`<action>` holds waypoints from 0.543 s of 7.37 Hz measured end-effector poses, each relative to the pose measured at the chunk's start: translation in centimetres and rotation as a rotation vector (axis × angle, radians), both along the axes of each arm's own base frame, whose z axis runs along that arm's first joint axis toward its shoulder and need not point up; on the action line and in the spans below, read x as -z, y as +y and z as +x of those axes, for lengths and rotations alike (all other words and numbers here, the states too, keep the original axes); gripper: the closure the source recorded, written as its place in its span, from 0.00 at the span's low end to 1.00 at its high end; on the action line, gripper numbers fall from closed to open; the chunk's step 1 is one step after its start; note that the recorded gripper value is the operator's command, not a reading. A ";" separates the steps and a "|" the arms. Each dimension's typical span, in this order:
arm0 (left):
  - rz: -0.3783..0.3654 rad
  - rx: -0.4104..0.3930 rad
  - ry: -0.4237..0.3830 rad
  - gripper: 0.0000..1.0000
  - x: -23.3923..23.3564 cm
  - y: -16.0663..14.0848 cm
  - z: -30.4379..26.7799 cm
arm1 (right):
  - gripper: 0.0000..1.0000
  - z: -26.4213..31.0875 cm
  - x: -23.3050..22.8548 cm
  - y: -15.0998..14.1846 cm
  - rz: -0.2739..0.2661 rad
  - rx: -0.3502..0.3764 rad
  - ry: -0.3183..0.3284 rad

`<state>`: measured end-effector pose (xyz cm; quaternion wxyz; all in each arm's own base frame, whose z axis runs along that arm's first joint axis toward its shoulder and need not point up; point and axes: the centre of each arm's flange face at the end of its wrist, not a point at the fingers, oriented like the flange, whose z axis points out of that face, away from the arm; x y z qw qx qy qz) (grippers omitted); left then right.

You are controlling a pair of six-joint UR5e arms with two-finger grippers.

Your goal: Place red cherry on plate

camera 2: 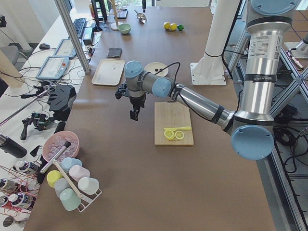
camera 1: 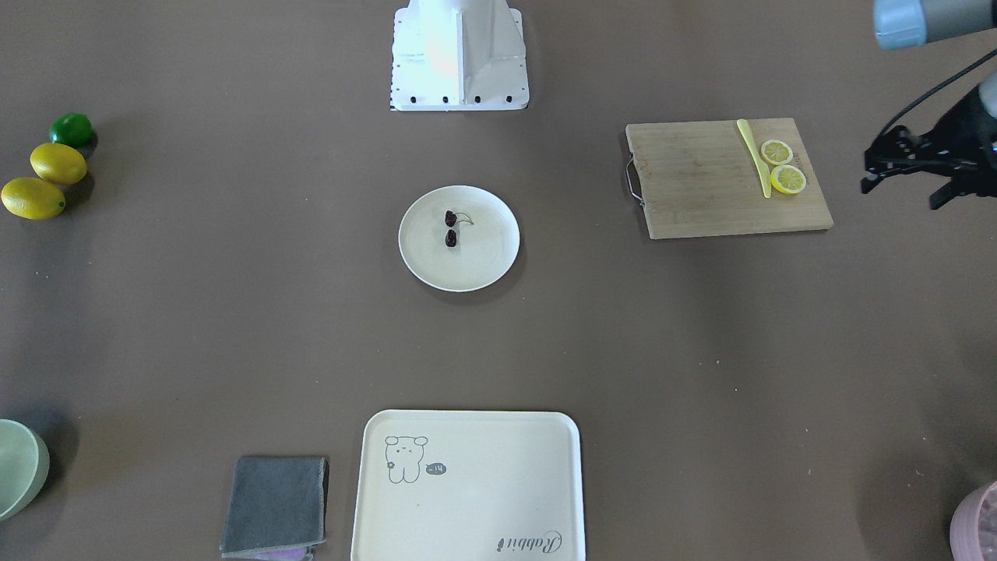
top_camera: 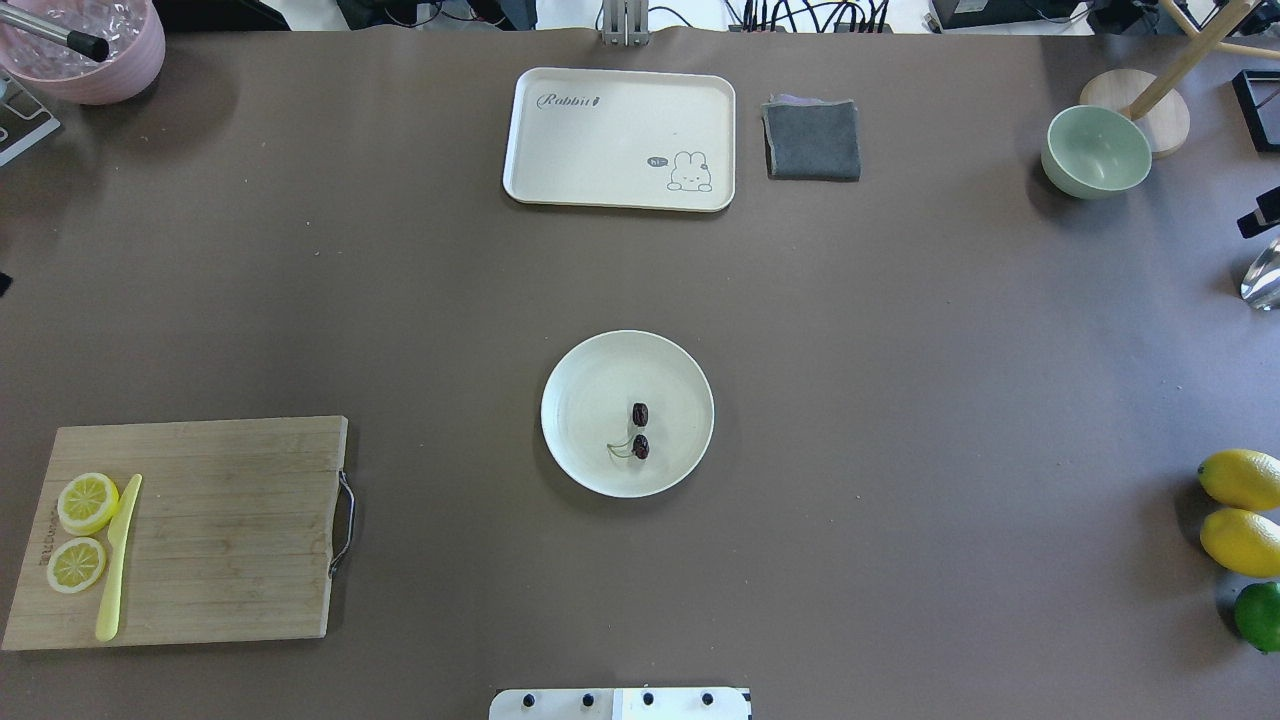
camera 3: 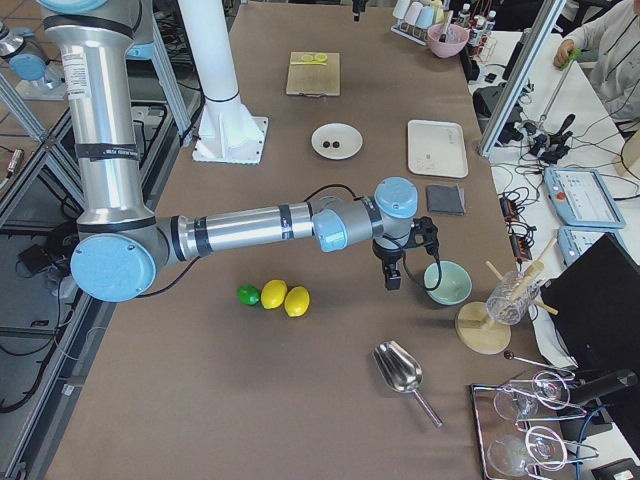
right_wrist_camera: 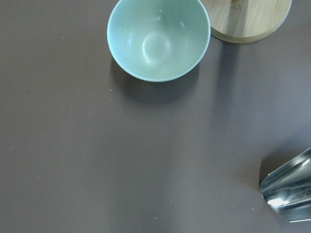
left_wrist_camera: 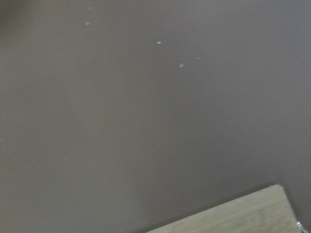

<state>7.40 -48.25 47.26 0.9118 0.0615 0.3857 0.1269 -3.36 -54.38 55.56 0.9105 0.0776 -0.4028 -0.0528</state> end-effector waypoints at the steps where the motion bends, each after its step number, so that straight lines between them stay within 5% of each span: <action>1: -0.022 0.009 -0.009 0.03 -2.7 0.6 -2.4 | 0.01 1.3 -0.1 -0.4 -0.002 -0.016 -0.007; 4: -0.079 0.050 -0.018 0.03 -6.6 1.7 -5.7 | 0.01 3.3 -0.4 -0.6 -0.007 -0.039 -0.025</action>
